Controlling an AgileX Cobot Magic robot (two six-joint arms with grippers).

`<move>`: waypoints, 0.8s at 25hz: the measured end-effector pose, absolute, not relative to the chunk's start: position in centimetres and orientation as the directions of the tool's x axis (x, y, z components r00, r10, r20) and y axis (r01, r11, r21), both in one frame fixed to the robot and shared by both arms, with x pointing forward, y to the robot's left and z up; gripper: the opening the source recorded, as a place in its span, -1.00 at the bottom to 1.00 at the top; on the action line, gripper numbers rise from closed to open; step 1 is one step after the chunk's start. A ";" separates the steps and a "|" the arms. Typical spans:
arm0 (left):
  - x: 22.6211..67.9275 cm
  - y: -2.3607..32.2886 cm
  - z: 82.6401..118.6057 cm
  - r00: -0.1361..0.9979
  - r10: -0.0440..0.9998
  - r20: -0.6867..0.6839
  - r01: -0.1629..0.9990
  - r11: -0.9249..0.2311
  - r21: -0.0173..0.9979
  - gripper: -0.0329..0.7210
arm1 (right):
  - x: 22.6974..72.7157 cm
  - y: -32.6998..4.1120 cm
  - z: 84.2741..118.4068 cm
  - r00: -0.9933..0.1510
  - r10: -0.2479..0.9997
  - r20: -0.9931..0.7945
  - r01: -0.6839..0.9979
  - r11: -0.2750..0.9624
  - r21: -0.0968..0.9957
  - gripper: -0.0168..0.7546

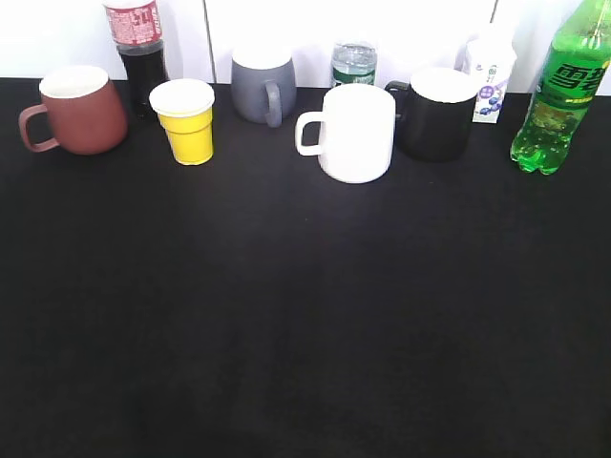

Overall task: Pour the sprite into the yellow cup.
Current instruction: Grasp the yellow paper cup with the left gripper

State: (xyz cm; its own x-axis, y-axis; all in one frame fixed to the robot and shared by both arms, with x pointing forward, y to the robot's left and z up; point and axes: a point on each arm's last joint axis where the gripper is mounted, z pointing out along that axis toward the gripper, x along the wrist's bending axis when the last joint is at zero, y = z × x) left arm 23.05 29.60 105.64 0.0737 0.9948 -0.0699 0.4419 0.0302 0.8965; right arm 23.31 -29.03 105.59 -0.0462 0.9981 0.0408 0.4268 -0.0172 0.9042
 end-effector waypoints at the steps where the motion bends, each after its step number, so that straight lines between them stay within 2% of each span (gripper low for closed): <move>1: 23.1 29.6 105.6 0.074 0.995 -0.070 0.442 0.030 0.897 0.67 | 23.3 -29.0 105.6 -0.046 0.998 0.041 0.427 -0.017 0.904 0.55; 13: 23.1 29.4 105.7 0.084 0.993 -0.086 0.436 0.041 0.899 0.62 | 23.3 -29.0 105.6 -0.046 0.998 0.041 0.427 -0.017 0.904 0.55; 14: 23.0 29.4 106.3 0.088 0.992 -0.090 0.399 0.047 0.916 0.62 | 23.3 -29.0 105.6 -0.046 0.998 0.041 0.427 -0.017 0.904 0.55; 17: 24.1 29.6 109.2 0.088 0.992 -0.089 0.117 0.078 0.990 0.62 | 23.3 -29.0 105.6 -0.046 0.998 0.041 0.427 -0.017 0.904 0.55; 20: 29.0 29.7 108.8 0.068 0.992 -0.106 0.004 0.106 0.994 0.59 | 23.3 -29.0 105.6 -0.046 0.998 0.041 0.427 -0.017 0.904 0.55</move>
State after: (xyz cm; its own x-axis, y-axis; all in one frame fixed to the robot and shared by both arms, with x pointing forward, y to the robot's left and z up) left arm 28.96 29.67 108.76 0.0682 0.9920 -0.1065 0.0041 0.1064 0.9943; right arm 23.31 -29.03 105.59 -0.0462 0.9981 0.0408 0.4268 -0.0172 0.9042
